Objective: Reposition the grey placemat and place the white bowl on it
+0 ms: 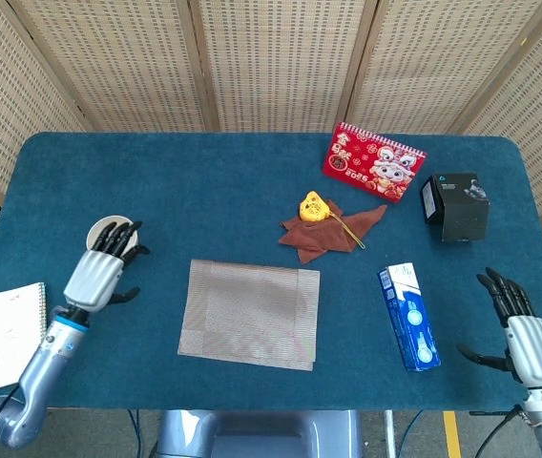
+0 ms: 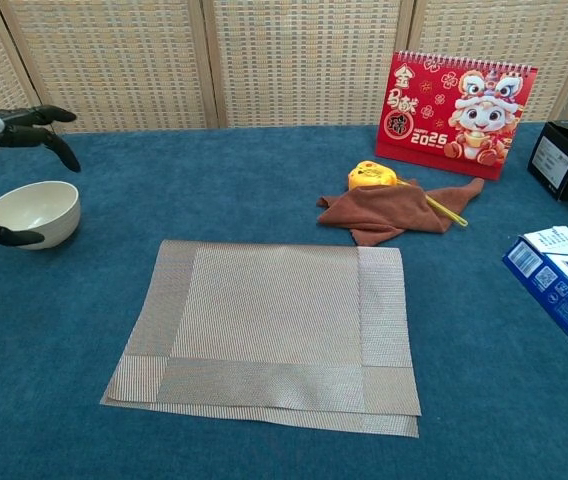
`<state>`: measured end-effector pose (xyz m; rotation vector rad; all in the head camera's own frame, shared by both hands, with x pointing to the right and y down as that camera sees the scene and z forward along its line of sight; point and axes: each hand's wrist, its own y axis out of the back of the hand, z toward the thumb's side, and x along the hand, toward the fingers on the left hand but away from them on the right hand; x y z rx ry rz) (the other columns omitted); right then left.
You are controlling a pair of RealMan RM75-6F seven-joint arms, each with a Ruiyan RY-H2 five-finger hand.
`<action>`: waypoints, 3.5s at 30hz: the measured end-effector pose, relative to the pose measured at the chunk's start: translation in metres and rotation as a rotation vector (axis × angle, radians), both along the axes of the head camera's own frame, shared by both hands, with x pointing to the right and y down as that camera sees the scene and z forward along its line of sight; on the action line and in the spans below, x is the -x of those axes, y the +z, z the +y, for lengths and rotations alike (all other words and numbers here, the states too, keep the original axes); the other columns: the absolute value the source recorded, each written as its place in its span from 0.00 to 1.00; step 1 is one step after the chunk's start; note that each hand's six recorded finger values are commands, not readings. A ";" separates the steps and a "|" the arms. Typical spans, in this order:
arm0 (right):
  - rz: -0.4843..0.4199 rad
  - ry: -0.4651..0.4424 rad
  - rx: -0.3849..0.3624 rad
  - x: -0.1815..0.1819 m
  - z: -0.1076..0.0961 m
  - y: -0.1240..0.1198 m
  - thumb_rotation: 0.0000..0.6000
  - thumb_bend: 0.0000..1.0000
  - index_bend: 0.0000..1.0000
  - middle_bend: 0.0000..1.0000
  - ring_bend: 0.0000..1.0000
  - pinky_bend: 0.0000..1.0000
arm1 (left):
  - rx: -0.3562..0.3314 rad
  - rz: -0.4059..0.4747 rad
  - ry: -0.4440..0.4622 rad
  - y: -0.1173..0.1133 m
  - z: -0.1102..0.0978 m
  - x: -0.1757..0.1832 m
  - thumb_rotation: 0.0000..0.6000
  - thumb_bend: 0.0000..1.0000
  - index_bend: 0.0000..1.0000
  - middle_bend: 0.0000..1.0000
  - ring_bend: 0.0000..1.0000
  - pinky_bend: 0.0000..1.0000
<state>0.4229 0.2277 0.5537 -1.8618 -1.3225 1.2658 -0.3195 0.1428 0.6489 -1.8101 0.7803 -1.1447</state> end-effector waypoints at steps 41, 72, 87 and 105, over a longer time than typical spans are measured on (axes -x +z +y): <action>-0.014 0.019 -0.002 -0.004 -0.001 -0.001 1.00 0.08 0.01 0.00 0.00 0.00 | 0.155 -0.017 0.235 0.052 0.106 -0.057 1.00 0.17 0.22 0.00 0.00 0.00; -0.029 0.019 -0.002 -0.004 0.000 -0.002 1.00 0.08 0.01 0.00 0.00 0.00 | 0.154 -0.022 0.221 0.064 0.107 -0.069 1.00 0.24 0.32 0.00 0.00 0.00; -0.048 0.015 0.006 -0.002 0.001 -0.002 1.00 0.08 0.01 0.00 0.00 0.00 | 0.135 -0.001 0.209 0.066 0.107 -0.078 1.00 0.32 0.34 0.00 0.00 0.00; -0.068 0.016 0.006 -0.002 0.001 -0.004 1.00 0.08 0.01 0.00 0.00 0.00 | 0.173 -0.003 0.211 0.067 0.108 -0.078 1.00 0.45 0.51 0.00 0.00 0.00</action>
